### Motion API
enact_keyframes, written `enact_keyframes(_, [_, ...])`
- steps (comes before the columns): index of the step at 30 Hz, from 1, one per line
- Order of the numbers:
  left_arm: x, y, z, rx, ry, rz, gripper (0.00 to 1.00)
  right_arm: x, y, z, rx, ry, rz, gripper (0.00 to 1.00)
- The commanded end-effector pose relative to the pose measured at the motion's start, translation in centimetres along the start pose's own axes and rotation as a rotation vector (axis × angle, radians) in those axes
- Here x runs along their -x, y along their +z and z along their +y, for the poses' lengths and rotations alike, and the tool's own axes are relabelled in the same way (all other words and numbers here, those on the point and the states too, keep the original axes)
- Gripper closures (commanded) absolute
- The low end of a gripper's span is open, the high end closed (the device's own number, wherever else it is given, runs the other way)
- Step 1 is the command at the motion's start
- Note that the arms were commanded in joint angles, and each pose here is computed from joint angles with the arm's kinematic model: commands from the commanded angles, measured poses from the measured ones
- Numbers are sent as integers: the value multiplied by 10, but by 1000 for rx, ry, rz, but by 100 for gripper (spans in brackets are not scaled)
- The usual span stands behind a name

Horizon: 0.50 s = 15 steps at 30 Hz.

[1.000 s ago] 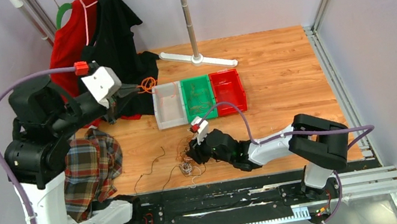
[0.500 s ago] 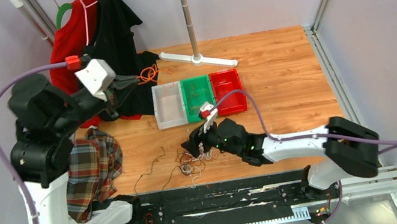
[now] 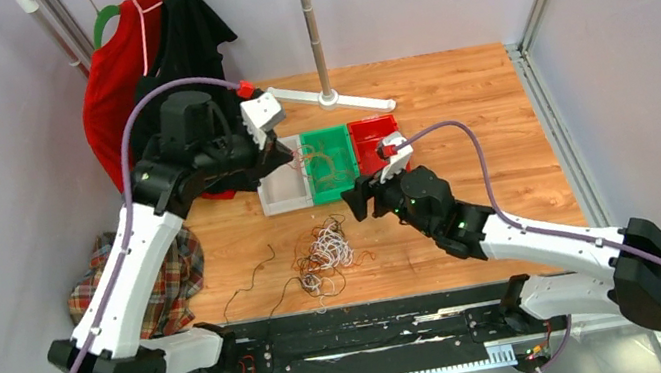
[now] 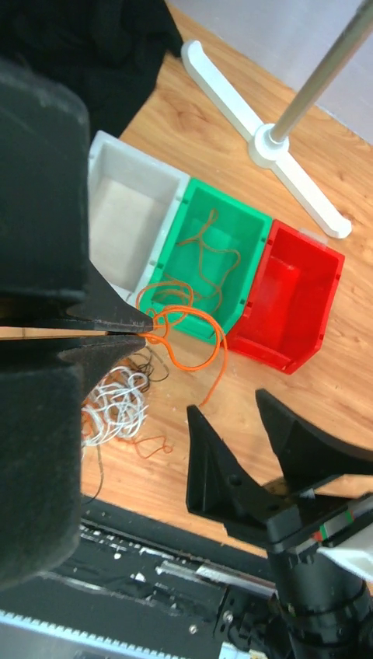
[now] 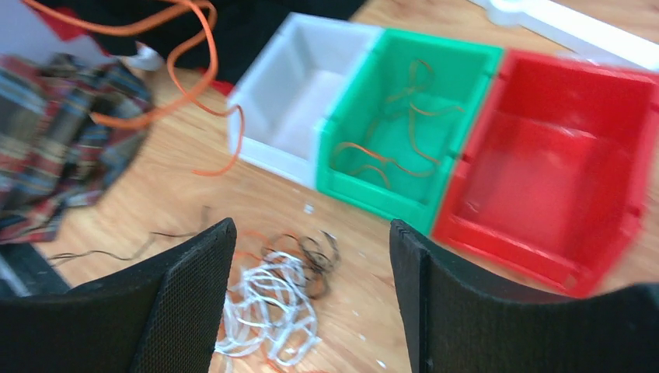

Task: Untangle the cables
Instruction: Place the cable in the bin.

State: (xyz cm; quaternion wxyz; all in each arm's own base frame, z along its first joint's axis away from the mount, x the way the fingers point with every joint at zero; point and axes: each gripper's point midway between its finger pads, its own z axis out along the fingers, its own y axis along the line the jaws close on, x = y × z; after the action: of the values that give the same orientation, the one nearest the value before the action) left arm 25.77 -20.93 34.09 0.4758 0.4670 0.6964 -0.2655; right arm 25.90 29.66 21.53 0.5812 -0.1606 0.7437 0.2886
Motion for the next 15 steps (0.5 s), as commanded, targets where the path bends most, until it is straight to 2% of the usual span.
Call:
enact_keyframes(1, [2, 36, 23, 18, 34, -24, 100, -12, -19, -48, -169, -14, 28, 28])
enact_keyframes(7, [-20, 90, 52, 1, -24, 21, 100, -17, -37, -78, -258, -2, 24, 29])
enact_keyframes(15, [-60, 146, 80, -17, -70, 104, 100, -22, -49, -94, -309, -1, 36, 30])
